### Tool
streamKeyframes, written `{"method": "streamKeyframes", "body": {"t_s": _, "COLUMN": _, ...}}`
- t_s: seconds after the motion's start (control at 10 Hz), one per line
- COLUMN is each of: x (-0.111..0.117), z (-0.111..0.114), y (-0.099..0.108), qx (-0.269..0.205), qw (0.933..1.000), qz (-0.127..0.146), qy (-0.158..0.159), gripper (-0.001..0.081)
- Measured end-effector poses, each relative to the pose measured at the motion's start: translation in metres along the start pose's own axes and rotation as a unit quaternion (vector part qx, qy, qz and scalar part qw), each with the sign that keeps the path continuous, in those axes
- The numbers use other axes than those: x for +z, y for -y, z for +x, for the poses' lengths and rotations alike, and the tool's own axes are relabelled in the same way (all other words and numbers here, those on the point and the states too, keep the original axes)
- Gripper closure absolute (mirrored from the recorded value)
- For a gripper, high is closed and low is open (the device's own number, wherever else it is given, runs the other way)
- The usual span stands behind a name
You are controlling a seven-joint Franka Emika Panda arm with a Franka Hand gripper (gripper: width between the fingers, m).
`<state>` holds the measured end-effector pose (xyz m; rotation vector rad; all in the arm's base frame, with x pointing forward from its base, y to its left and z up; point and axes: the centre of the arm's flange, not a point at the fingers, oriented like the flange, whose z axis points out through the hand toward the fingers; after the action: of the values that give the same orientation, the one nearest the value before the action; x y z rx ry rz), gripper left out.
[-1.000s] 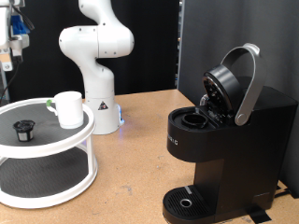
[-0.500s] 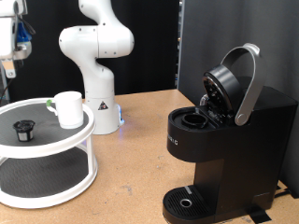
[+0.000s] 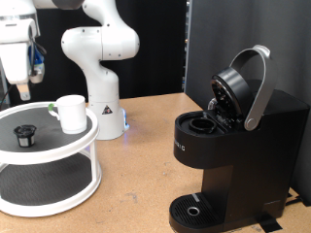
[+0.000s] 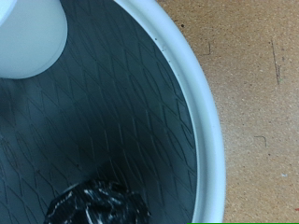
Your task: Make a cup of coffee with the keurig machine
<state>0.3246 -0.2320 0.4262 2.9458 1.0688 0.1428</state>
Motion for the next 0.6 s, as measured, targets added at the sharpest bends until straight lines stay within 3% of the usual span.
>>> {"method": "streamKeyframes", "body": {"t_s": 0.6, "x": 0.042, "z": -0.015, "y": 0.004, "qx": -0.008, "qw": 0.9995, "qz": -0.026, "qy": 0.015, "gripper": 0.0}}
